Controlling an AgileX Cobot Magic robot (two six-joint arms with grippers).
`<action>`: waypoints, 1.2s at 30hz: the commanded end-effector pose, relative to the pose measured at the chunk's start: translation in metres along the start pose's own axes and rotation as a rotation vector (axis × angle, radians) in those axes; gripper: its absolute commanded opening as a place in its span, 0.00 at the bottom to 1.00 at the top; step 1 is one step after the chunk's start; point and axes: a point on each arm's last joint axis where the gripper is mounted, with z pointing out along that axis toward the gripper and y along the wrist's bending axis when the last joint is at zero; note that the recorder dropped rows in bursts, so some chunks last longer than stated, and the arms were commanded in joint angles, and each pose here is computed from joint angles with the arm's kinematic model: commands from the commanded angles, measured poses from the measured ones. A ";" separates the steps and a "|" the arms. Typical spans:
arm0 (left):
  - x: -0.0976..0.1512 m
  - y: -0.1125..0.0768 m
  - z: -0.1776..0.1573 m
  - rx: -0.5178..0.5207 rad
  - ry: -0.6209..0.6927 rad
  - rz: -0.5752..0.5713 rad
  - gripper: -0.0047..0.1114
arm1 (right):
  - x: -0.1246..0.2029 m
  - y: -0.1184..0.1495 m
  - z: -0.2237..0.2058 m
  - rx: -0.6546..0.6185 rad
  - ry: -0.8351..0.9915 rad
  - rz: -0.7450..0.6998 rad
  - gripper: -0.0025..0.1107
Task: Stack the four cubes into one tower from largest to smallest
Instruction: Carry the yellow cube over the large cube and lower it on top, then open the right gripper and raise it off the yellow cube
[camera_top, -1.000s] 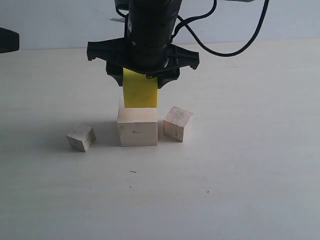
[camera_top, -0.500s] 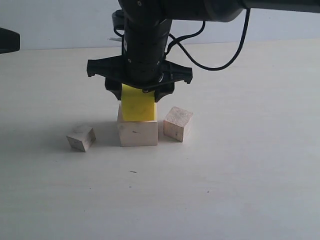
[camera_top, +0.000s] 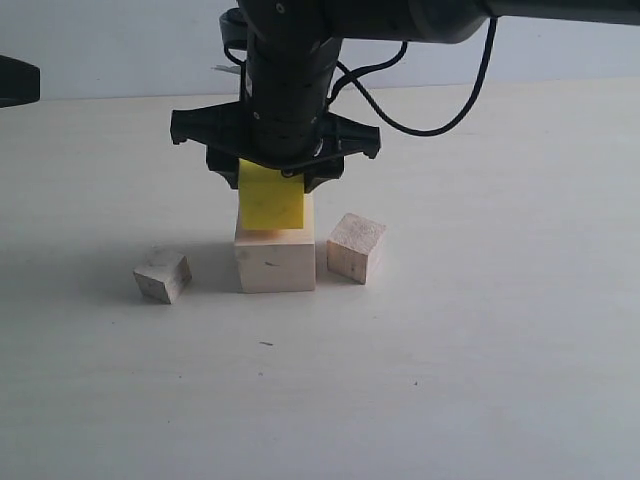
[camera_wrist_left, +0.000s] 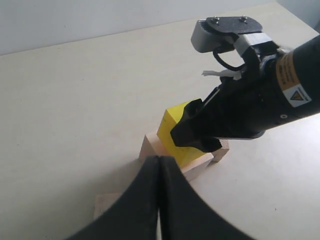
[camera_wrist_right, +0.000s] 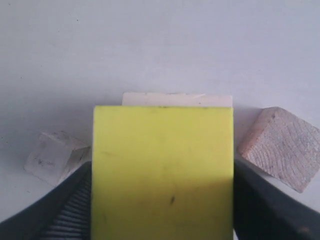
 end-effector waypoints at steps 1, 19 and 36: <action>-0.001 -0.002 -0.001 0.006 -0.016 -0.005 0.04 | -0.002 -0.001 -0.001 0.002 -0.016 -0.007 0.02; -0.001 -0.002 -0.001 0.006 -0.016 -0.007 0.04 | 0.001 -0.003 0.014 0.034 0.001 -0.020 0.02; -0.001 -0.002 -0.001 0.006 -0.016 -0.005 0.04 | 0.003 -0.001 0.016 0.020 0.024 -0.037 0.02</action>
